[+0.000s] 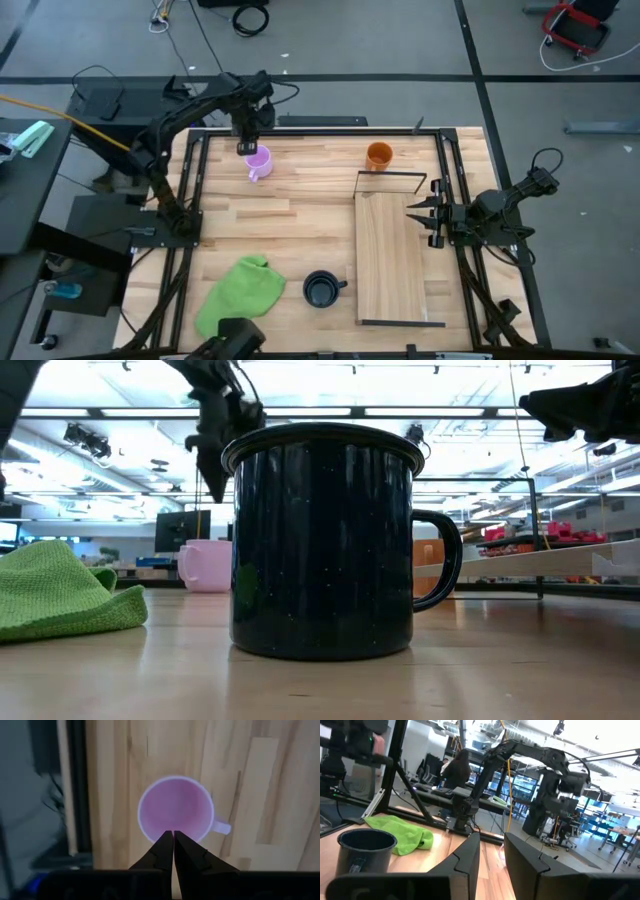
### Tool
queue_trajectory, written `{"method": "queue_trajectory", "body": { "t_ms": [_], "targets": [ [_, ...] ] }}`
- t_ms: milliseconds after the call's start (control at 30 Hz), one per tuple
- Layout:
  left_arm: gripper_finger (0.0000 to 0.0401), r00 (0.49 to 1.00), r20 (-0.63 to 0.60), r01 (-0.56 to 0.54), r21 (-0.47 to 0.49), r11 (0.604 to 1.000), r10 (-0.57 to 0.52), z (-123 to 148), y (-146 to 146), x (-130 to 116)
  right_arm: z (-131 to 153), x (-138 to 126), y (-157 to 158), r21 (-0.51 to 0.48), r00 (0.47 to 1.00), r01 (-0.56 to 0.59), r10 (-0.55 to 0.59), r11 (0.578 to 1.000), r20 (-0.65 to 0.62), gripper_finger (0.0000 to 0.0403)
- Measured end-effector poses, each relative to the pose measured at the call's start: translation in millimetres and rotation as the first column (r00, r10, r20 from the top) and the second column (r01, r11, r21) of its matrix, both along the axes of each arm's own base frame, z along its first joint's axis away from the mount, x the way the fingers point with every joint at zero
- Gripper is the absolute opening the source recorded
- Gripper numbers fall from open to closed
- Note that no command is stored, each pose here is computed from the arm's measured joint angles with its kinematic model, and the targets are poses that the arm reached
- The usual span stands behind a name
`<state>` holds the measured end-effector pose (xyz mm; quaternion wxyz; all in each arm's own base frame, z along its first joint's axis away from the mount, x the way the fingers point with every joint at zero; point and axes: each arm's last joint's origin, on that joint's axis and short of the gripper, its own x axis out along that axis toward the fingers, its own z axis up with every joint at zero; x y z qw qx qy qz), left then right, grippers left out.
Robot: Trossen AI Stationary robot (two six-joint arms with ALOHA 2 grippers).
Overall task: Stack small to large cups/mugs on shelf
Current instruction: Put the light violet mug on the shelf
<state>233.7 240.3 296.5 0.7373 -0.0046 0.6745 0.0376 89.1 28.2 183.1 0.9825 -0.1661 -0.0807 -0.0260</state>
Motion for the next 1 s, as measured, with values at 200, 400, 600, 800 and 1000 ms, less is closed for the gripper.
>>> {"method": "queue_trajectory", "body": {
  "t_ms": [200,400,600,800,1000],
  "targets": [
    [0.0019,0.993,-0.056,-0.106,-0.058,0.993,0.103,-21,19,-5,0,0,0,0.000,1.000,0.000,0.000,1.000,0.000,0.0097],
    [0.0036,0.993,-0.048,-0.115,-0.059,0.992,0.112,-29,29,-8,0,0,0,0.000,1.000,0.000,0.000,1.000,0.000,0.0097],
    [0.0053,0.999,-0.011,-0.031,-0.057,0.998,0.030,-32,29,-5,0,0,0,0.000,1.000,0.000,0.000,1.000,0.000,0.0097],
    [0.0062,1.000,-0.008,0.016,-0.052,0.999,-0.016,-32,29,-5,0,0,0,-0.001,1.000,0.000,0.000,1.000,0.000,0.0097],
    [0.0071,1.000,0.014,0.017,-0.036,0.999,-0.017,-32,31,-3,0,0,0,-0.001,1.000,0.000,0.000,1.000,0.000,0.0097]
  ]
}}
